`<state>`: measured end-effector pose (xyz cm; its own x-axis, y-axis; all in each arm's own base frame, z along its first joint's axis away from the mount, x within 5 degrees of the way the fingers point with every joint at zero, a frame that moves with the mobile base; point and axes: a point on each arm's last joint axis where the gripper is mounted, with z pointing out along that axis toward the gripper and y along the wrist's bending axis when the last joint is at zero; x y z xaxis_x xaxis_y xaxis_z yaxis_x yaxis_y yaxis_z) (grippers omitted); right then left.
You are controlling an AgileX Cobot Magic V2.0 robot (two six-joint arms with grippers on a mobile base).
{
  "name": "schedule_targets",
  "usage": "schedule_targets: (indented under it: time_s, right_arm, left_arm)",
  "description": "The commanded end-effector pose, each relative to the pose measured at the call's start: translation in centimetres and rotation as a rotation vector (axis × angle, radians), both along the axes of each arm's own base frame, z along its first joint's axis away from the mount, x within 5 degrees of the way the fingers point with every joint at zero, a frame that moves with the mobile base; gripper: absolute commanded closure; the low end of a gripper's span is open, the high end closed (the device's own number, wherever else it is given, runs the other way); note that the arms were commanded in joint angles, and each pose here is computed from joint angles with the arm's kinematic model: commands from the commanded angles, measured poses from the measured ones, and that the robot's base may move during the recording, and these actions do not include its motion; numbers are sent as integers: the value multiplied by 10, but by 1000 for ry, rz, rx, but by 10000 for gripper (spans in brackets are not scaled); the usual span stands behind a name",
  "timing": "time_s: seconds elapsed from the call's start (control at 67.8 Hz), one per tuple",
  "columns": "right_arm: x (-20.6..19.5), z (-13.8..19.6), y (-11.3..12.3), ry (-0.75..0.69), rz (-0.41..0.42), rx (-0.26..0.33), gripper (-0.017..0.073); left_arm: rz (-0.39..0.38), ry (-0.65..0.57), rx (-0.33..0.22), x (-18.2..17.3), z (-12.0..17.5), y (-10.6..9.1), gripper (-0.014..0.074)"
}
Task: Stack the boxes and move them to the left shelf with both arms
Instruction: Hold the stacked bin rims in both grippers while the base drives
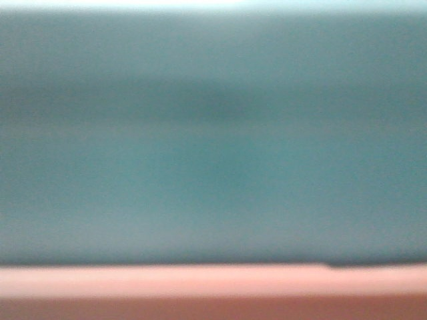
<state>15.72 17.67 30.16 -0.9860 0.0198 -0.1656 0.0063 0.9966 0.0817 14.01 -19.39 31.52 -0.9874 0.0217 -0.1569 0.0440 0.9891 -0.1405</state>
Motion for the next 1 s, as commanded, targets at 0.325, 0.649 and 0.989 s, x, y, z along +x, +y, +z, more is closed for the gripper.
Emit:
schedule_targets:
  time_s: [0.325, 0.649, 0.989]
  right_arm:
    - [-7, 15, -2, -2, 10, 27, 503]
    - [-7, 15, -2, -2, 10, 27, 503]
    - [-7, 15, -2, -2, 10, 27, 503]
  left_arm:
    - [-5, 57, -45, -13, 17, 2, 605]
    - [-5, 57, -45, -13, 17, 2, 605]
    - [-5, 57, -45, -13, 17, 2, 605]
